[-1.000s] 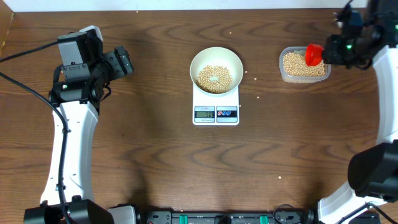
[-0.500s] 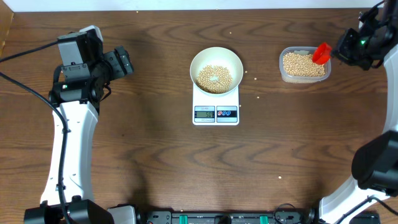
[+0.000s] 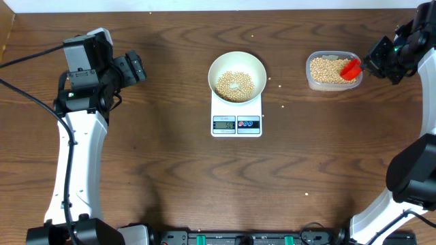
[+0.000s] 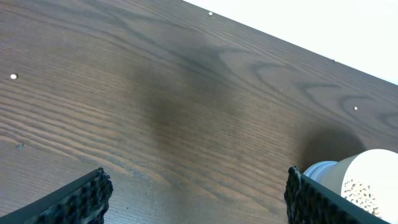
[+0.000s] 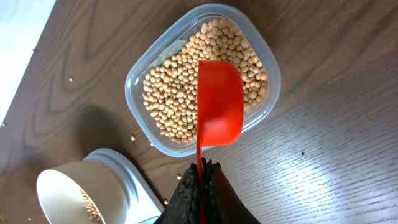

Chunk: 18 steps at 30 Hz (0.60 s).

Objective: Scoop item into bowl and weigh 50g on scale
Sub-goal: 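Open the right gripper and release the scoop in the tub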

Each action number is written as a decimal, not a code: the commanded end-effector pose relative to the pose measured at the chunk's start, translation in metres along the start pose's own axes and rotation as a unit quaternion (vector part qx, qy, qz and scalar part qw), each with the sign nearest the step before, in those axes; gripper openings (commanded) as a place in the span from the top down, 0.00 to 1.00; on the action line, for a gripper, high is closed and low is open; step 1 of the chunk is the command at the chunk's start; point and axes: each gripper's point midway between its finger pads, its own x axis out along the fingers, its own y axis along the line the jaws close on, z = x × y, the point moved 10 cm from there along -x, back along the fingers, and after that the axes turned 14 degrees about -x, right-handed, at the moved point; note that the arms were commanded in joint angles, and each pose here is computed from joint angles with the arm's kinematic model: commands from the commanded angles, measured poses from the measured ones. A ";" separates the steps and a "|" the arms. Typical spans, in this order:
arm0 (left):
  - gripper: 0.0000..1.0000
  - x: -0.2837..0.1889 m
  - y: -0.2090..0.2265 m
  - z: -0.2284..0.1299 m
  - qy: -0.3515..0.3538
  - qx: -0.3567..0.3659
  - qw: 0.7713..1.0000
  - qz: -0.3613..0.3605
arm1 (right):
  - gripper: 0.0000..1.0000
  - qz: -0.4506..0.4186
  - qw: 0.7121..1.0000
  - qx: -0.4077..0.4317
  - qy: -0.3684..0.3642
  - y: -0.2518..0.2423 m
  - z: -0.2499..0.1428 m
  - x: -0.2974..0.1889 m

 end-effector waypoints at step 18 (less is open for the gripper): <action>0.09 -0.002 0.000 0.003 -0.006 0.006 1.000 0.003 | 0.40 -0.018 0.999 0.020 0.018 -0.011 -0.003 0.002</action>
